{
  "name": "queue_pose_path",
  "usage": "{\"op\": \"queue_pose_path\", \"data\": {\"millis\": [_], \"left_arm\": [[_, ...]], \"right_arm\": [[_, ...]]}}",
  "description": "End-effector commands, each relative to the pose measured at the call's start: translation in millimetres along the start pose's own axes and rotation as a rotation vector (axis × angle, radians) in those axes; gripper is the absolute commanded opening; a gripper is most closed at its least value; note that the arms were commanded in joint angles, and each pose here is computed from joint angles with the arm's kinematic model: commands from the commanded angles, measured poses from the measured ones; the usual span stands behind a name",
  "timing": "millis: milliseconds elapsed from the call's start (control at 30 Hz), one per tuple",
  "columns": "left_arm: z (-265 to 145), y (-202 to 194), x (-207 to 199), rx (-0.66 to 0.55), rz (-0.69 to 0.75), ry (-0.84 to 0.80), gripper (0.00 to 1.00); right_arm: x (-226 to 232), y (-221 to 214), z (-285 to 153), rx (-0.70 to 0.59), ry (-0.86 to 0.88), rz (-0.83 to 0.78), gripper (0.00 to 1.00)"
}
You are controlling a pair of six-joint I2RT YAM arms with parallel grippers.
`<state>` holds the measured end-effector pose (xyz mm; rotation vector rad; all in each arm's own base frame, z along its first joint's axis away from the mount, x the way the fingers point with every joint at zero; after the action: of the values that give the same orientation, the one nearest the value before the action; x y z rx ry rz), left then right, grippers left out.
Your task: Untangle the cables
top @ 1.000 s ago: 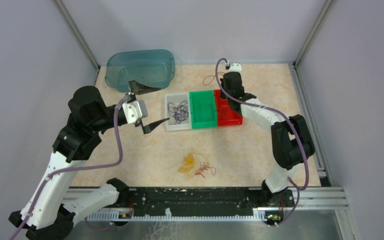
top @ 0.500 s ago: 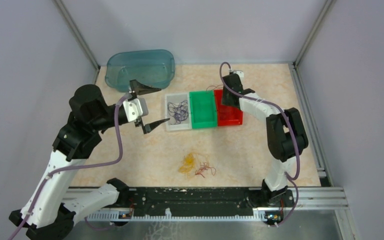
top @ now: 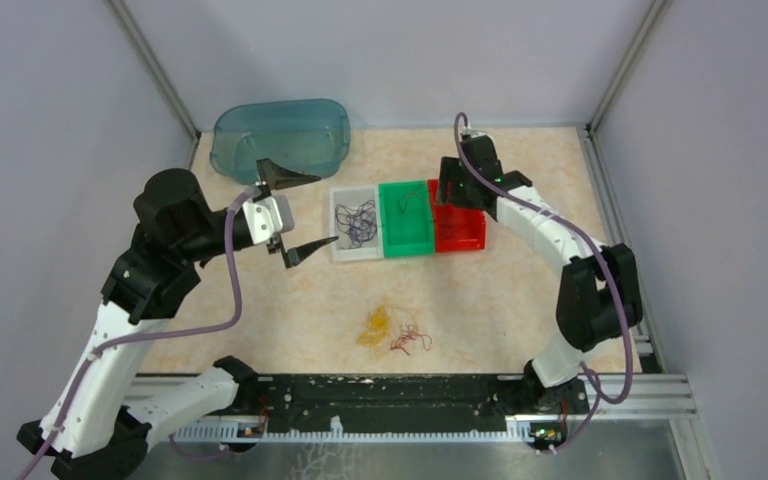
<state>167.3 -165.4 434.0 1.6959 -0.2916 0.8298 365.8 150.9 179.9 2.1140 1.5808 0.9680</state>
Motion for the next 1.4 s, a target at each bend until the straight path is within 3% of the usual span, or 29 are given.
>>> {"op": "queue_pose_path", "data": {"millis": [0, 167, 267, 467, 733, 1000, 1367], "left_arm": [[-5.5, 9.8, 3.4, -0.017, 0.020, 0.013, 1.00], [-2.7, 9.0, 4.5, -0.020, 0.013, 0.012, 1.00], [-3.2, 9.2, 4.8, -0.018, 0.010, 0.017, 1.00], [-5.8, 9.2, 5.4, -0.004, 0.006, 0.026, 1.00], [-11.9, 13.6, 6.6, 0.002, -0.010, 0.049, 1.00], [-18.6, 26.4, 12.3, -0.013, -0.013, 0.070, 1.00], [-24.7, 32.3, 12.3, -0.018, -0.011, 0.075, 1.00]], "right_arm": [[32.4, 36.6, -51.8, -0.071, 0.192, -0.005, 0.64], [58.7, 52.5, -53.5, -0.074, 0.299, 0.021, 0.63], [73.5, 41.1, -30.4, -0.052, 0.247, -0.060, 0.64], [96.3, 6.9, -2.4, -0.224, 0.041, -0.695, 0.69], [95.5, -0.9, 7.0, -0.404, -0.007, -1.214, 0.72], [89.9, -7.1, 31.3, -0.367, -0.078, -1.469, 0.69], [95.6, -17.0, 56.0, -0.285, -0.055, -1.560, 0.66]]}}
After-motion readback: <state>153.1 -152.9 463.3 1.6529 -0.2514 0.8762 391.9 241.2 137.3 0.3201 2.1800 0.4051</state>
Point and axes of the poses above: each gripper's point midway between its finger pads, its own z axis out along the fingers, its own x axis along the line the jaws close on, y = z × x, the point moved 6 cm from there along -z, back along the fingers, and after that the axes turned 12 degrees about z, right-handed, at the moved point
